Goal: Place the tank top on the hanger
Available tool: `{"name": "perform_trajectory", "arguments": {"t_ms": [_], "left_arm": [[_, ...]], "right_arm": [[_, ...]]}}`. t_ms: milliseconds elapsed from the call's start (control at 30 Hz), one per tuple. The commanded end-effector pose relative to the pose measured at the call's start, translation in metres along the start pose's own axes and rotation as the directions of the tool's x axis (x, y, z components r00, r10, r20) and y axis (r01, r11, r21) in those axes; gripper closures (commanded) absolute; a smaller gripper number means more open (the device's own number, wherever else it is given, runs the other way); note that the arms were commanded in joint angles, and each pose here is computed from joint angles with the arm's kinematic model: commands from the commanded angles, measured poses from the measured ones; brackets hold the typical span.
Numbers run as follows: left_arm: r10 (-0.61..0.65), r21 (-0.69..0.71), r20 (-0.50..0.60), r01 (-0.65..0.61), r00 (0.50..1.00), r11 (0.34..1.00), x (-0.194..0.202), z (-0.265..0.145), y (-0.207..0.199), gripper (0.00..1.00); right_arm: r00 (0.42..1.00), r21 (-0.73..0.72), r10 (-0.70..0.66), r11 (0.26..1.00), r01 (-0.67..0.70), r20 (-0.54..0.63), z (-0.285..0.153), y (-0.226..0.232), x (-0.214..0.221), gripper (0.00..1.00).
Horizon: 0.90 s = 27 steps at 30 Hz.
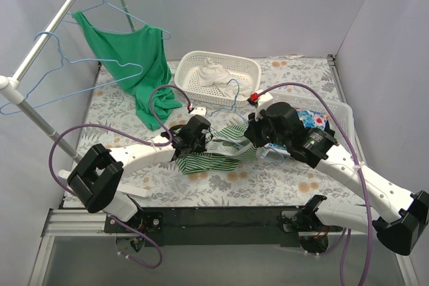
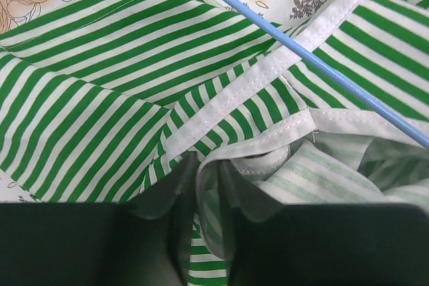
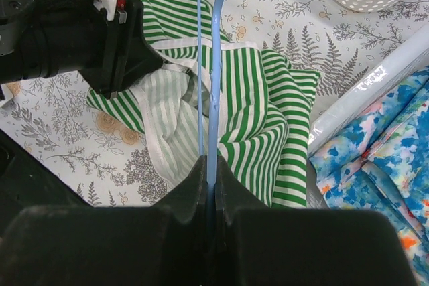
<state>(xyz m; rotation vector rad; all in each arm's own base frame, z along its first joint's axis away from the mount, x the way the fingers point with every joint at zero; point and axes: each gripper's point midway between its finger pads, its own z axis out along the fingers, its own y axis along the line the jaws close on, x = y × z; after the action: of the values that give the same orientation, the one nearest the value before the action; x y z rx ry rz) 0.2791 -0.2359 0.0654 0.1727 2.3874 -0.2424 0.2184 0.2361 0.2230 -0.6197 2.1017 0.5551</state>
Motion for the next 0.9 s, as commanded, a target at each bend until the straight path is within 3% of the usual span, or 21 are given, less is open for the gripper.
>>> {"name": "perform_trajectory", "arguments": {"t_ms": [0,100,267,500,867], "left_arm": [[-0.055,0.012,0.103,0.054,0.993,0.998,-0.033,-0.008,-0.009,0.93],[-0.148,0.047,0.078,0.145,0.986,0.988,-0.044,-0.003,-0.009,0.99],[-0.313,0.109,0.048,0.307,0.949,0.946,-0.072,0.009,0.012,1.0],[-0.389,0.153,0.004,0.384,0.921,0.911,-0.088,0.022,0.018,1.0],[-0.409,0.133,0.065,0.398,0.91,0.908,-0.118,0.017,0.037,1.0]], "right_arm": [[0.996,-0.012,-0.001,1.0,0.002,0.093,-0.01,0.004,-0.024,0.99],[0.994,-0.025,0.002,1.0,0.0,0.11,-0.015,0.007,-0.028,0.99],[0.991,-0.046,0.004,0.999,0.002,0.133,-0.022,0.011,-0.034,0.99],[0.989,-0.108,-0.012,0.994,0.028,0.144,-0.025,0.021,-0.036,0.99],[0.995,-0.103,-0.05,0.993,0.059,0.089,-0.022,0.019,-0.023,0.99]]}}
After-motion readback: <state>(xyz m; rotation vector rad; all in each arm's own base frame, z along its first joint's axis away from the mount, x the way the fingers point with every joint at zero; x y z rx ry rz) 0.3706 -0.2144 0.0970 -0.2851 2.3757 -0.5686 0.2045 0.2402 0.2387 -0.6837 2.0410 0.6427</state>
